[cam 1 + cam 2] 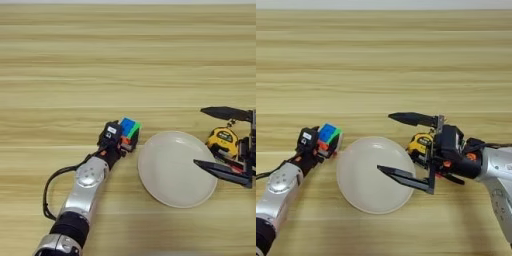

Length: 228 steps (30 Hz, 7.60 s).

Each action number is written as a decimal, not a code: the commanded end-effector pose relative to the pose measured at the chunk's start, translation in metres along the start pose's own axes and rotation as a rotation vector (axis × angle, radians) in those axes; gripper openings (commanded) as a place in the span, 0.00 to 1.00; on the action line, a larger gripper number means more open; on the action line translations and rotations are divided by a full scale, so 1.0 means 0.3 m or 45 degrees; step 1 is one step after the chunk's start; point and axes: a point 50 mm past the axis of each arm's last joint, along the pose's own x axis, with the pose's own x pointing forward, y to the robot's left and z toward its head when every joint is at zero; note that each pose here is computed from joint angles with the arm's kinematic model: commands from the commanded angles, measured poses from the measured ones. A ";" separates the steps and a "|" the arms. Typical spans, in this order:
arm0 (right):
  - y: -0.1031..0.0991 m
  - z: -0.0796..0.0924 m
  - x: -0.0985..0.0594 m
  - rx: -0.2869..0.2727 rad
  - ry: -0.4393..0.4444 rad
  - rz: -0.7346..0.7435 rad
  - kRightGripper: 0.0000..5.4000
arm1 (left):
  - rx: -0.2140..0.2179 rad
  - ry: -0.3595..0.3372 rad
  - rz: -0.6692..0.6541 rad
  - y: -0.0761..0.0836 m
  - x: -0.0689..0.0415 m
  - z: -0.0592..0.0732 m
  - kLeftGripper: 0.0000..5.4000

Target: Move the objects on the table

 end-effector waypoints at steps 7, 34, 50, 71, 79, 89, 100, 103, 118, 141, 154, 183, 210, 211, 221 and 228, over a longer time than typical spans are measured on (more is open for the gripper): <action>-0.008 0.005 -0.005 -0.032 -0.006 0.000 1.00 | 0.028 -0.014 0.004 0.006 0.011 0.012 0.87; -0.163 -0.023 -0.023 -0.152 0.035 -0.437 1.00 | 0.025 -0.303 0.199 0.103 0.013 0.130 0.99; -0.246 -0.144 -0.114 -0.055 0.380 -0.542 1.00 | 0.020 -0.360 0.331 0.212 -0.009 0.158 0.99; -0.241 -0.324 -0.189 0.169 0.750 -0.424 1.00 | 0.028 -0.474 0.378 0.242 -0.039 0.154 0.99; -0.228 -0.355 -0.210 0.201 0.811 -0.410 1.00 | 0.042 -0.514 0.364 0.232 -0.043 0.162 0.99; -0.239 -0.392 -0.221 0.142 0.919 -0.459 1.00 | 0.028 -0.533 0.353 0.224 -0.048 0.158 0.99; -0.252 -0.411 -0.209 0.129 0.960 -0.455 1.00 | 0.028 -0.565 0.328 0.210 -0.050 0.168 0.99; -0.254 -0.416 -0.206 0.147 0.960 -0.451 1.00 | 0.026 -0.586 0.318 0.204 -0.054 0.176 0.99; -0.258 -0.465 -0.201 0.238 1.042 -0.468 1.00 | -0.009 -0.774 0.215 0.143 -0.102 0.288 0.99; -0.250 -0.526 -0.155 0.320 1.146 -0.497 0.90 | -0.004 -0.823 0.203 0.146 -0.142 0.335 1.00; -0.244 -0.540 -0.174 0.341 1.204 -0.550 0.77 | -0.003 -0.840 0.201 0.138 -0.150 0.341 1.00; -0.324 -0.423 -0.109 0.184 0.868 -0.516 0.77 | -0.009 -0.818 0.198 0.134 -0.140 0.327 1.00; -0.067 -0.364 0.132 0.185 0.633 -0.055 0.77 | -0.012 -0.813 0.187 0.123 -0.127 0.326 1.00; -0.064 -0.374 0.140 0.200 0.637 -0.055 0.77 | -0.011 -0.813 0.187 0.123 -0.127 0.326 1.00; -0.066 -0.450 0.182 0.267 0.686 -0.100 0.77 | -0.010 -0.814 0.184 0.123 -0.130 0.328 1.00; -0.081 -0.473 0.197 0.260 0.693 -0.146 0.77 | -0.014 -0.810 0.185 0.118 -0.126 0.323 1.00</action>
